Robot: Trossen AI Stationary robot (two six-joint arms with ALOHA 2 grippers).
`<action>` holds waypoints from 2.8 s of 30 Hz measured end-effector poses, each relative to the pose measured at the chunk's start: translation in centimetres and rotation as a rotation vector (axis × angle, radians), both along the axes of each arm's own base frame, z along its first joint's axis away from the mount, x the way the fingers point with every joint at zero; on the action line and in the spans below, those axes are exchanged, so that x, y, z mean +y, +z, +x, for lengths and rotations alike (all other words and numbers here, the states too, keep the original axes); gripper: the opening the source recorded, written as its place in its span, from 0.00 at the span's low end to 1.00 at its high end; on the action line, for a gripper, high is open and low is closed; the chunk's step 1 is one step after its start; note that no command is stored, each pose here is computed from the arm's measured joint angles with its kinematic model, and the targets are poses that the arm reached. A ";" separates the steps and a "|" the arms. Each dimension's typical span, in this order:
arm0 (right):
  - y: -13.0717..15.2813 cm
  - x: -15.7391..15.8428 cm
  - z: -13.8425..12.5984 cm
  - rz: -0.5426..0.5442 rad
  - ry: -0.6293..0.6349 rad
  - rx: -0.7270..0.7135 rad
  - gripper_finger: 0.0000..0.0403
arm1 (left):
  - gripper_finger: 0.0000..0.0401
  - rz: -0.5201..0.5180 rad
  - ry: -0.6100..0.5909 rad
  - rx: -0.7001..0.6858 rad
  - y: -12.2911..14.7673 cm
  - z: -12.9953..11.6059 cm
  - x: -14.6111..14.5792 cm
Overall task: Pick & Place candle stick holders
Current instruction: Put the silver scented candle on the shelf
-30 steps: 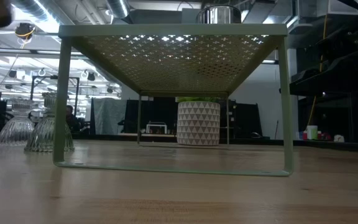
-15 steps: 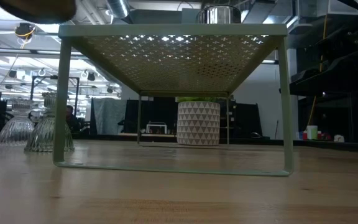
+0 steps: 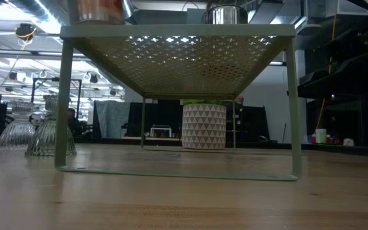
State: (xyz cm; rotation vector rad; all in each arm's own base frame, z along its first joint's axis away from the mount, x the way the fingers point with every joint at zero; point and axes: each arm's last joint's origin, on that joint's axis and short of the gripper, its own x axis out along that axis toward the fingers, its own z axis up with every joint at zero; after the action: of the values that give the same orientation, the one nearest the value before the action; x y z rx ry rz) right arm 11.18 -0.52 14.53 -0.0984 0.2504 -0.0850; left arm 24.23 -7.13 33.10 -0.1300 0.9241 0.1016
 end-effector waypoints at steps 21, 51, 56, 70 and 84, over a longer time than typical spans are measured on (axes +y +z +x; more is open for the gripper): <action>0.0 0.0 0.0 0.000 0.001 -0.001 0.99 | 0.87 0.009 -0.100 -0.046 -0.1 2.5 5.6; 0.0 0.0 0.0 0.000 0.001 0.000 0.99 | 0.87 0.025 -0.184 0.086 -2.2 8.1 6.6; 0.0 0.0 0.0 0.000 0.001 0.000 0.99 | 0.87 0.016 -0.169 0.073 -2.1 8.2 6.5; 0.0 0.0 0.0 0.000 0.000 0.000 0.99 | 0.87 0.044 -0.180 0.065 -2.9 9.2 5.5; 0.0 0.0 0.0 0.000 0.001 0.000 0.99 | 0.93 0.063 -0.155 0.072 -3.0 9.2 5.7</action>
State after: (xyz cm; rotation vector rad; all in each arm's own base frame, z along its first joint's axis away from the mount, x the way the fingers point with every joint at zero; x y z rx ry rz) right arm 11.18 -0.52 14.53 -0.0984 0.2506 -0.0844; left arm 33.44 -1.46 30.12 0.0039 0.9983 -0.0088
